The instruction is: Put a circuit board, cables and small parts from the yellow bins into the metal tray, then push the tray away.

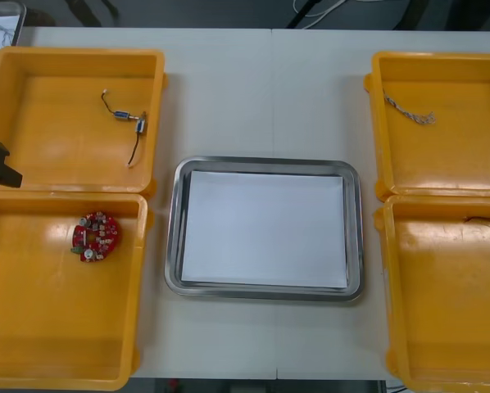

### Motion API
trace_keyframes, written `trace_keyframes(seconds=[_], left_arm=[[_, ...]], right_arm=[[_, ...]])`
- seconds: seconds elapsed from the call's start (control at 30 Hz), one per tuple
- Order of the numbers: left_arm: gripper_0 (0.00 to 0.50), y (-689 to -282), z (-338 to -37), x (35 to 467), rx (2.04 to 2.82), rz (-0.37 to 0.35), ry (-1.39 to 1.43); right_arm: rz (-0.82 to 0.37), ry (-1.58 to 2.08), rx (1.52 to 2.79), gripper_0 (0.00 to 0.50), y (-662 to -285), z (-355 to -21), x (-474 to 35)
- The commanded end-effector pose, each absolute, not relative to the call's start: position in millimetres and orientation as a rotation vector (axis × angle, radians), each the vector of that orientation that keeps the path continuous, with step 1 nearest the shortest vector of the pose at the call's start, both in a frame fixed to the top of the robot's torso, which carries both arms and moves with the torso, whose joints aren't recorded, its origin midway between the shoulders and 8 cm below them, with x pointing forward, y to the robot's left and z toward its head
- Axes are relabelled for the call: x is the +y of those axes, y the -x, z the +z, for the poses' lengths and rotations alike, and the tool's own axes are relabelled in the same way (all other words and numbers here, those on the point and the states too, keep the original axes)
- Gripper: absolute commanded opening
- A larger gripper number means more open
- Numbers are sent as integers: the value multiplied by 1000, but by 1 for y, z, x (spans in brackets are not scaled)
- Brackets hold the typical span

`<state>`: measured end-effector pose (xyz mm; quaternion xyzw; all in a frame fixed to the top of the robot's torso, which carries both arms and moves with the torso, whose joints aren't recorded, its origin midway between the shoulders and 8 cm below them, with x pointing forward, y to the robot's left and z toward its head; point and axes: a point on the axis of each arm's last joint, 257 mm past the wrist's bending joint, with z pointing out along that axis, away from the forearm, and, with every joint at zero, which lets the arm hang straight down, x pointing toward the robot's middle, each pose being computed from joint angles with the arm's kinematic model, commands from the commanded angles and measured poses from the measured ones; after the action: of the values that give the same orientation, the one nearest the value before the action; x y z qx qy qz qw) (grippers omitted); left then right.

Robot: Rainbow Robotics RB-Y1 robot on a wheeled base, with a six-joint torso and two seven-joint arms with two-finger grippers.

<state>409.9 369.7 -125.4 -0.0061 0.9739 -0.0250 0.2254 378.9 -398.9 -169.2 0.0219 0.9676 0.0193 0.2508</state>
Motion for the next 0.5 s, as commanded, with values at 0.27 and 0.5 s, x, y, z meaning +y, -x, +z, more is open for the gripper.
trace_keyframes(seconds=[0.27, 0.5], left_arm=[[500, -407, -110, 386, 2661, 14, -58], [500, -407, -110, 386, 2661, 14, -58]], right_arm=[[-10, -59, 2611, 464, -375, -155, -413], [-10, -59, 2611, 461, -375, -155, -413]])
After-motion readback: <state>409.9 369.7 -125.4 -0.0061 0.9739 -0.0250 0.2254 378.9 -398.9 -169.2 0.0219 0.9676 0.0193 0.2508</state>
